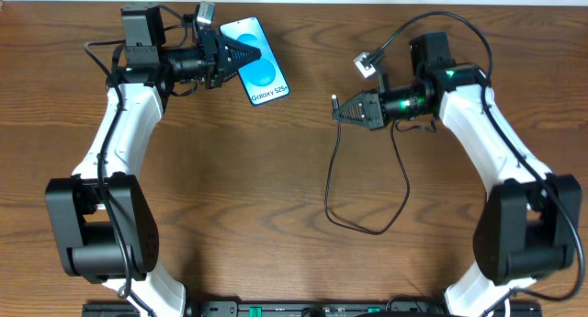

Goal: Plug charger to phone and switch on socket
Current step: 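Lift the plug with the right gripper and move it toward the phone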

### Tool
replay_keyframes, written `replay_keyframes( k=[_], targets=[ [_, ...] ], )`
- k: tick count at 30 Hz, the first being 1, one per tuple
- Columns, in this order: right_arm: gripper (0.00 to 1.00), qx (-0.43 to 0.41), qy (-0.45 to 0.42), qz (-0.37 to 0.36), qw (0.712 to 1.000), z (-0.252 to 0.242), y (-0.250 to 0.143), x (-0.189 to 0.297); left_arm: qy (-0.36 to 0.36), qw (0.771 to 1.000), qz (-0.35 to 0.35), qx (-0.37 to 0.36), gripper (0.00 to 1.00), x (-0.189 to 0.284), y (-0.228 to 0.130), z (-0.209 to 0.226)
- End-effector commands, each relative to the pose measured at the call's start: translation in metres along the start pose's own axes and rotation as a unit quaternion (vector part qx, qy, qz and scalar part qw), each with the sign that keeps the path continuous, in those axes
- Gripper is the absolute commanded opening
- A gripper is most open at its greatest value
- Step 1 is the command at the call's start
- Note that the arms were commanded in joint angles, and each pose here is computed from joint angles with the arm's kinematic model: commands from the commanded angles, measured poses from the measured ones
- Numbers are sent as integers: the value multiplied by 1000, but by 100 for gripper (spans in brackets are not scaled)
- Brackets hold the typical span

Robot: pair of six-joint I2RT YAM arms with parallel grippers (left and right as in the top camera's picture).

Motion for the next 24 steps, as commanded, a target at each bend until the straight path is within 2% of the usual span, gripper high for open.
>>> replay_keyframes(
  k=[1,10,13,24],
  targets=[
    [1,16,47,-24,998,31,3,2,-8,1000,5,-17,7,3,-3,-8],
    [1,36,104,-21,994,55,10,-25,-8,1000,11,-18,7,-1,-5,-8],
    [1,37,135,-29,990,63,16,-31,-18,999,25,-44,7,-7,-9,-15],
    [1,48,190,-46,980,76,22,-29,-54,995,37,-73,8,-12,-8,-43]
  ],
)
Point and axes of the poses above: each gripper's point midway between its finger pads, its own x axis back along the fingers, its own z axis along the line the jaws close on, y = z × x, the point moved 5 cm from there along x, back along the fingers, and after that the axes turned 15 degrees about x, right-handed, at the moved point
